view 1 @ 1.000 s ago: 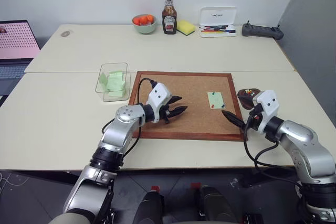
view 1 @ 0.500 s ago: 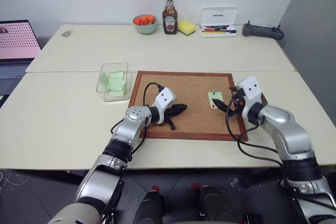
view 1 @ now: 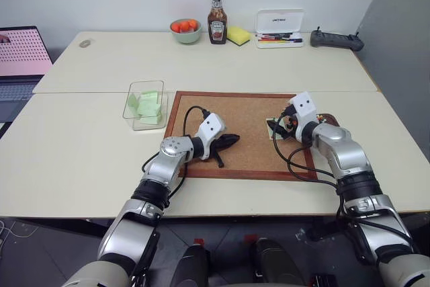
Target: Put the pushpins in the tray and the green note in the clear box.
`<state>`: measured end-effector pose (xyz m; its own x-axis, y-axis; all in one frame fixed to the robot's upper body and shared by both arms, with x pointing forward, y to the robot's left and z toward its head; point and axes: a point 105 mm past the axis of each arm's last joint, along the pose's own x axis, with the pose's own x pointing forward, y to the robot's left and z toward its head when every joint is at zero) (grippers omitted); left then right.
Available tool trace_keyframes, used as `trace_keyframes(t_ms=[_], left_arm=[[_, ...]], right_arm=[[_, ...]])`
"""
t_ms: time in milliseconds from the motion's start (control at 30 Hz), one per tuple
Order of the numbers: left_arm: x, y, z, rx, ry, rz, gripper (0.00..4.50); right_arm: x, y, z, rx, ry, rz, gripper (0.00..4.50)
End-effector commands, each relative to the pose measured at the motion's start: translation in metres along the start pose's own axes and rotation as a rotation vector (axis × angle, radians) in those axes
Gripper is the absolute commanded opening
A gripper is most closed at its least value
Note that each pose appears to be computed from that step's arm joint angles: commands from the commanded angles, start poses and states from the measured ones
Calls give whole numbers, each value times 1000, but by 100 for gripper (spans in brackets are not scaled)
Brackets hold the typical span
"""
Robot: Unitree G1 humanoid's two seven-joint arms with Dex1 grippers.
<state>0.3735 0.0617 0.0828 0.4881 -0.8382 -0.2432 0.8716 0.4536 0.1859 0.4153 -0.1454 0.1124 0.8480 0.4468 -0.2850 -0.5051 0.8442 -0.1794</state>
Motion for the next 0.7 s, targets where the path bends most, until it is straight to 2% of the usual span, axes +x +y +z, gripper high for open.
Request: trace_keyframes(t_ms=[33, 533, 700], left_arm=[[0, -7, -9, -9, 34, -20, 0], [-3, -9, -13, -18, 51, -18, 0], [-4, -9, -18, -23, 78, -18, 0]], right_arm=[[6, 4, 18, -38, -56, 19, 295], [6, 4, 18, -51, -60, 27, 1], [3, 4, 28, -60, -92, 35, 1]])
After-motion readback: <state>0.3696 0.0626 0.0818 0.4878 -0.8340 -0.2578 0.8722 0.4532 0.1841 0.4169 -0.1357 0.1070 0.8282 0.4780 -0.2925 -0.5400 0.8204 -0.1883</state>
